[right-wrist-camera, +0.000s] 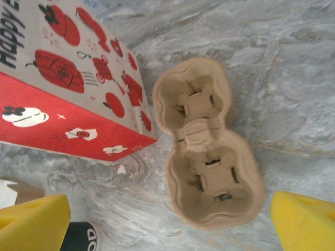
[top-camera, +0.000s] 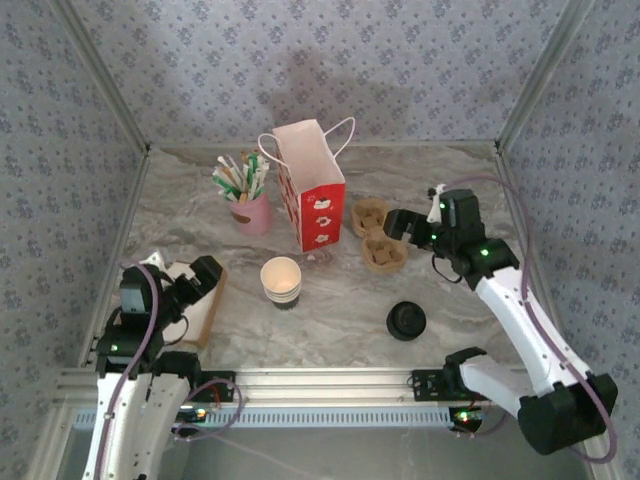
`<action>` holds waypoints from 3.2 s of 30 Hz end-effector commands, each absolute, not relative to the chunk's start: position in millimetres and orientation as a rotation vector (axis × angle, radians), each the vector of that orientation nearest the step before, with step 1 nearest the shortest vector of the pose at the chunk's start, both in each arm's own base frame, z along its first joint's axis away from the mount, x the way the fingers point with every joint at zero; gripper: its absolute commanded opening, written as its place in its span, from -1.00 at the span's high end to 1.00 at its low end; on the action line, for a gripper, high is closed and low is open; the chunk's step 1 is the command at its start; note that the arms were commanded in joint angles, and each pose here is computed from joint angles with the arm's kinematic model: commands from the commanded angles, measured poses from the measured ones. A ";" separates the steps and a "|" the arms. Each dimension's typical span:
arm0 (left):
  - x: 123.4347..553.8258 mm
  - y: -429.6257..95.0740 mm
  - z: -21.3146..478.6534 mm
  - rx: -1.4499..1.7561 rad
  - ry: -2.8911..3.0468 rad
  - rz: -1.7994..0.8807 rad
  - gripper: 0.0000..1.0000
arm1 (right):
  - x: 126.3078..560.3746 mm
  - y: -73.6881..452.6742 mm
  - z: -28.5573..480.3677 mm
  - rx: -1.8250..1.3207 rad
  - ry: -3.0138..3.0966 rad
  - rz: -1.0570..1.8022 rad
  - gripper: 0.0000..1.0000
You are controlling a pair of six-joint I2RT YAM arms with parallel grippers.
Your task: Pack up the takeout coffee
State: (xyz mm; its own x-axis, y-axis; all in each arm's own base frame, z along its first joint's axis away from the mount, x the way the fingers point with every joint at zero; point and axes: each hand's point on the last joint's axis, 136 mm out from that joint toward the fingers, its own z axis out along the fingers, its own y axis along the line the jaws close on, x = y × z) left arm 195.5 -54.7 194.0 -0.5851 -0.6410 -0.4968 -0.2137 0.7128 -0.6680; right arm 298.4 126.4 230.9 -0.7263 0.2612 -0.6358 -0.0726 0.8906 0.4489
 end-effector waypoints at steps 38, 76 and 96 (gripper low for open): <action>170.4 -139.6 141.1 -0.515 2.448 -1.370 -0.30 | 231.4 357.2 191.3 -0.730 2.770 0.471 0.23; 171.9 -140.8 132.3 -0.506 2.468 -1.366 -0.28 | 228.6 367.1 207.6 -0.735 2.789 0.515 1.00; 175.7 -121.6 196.2 -0.437 2.375 -1.145 -0.45 | 235.1 308.0 292.9 -0.570 2.591 0.561 1.00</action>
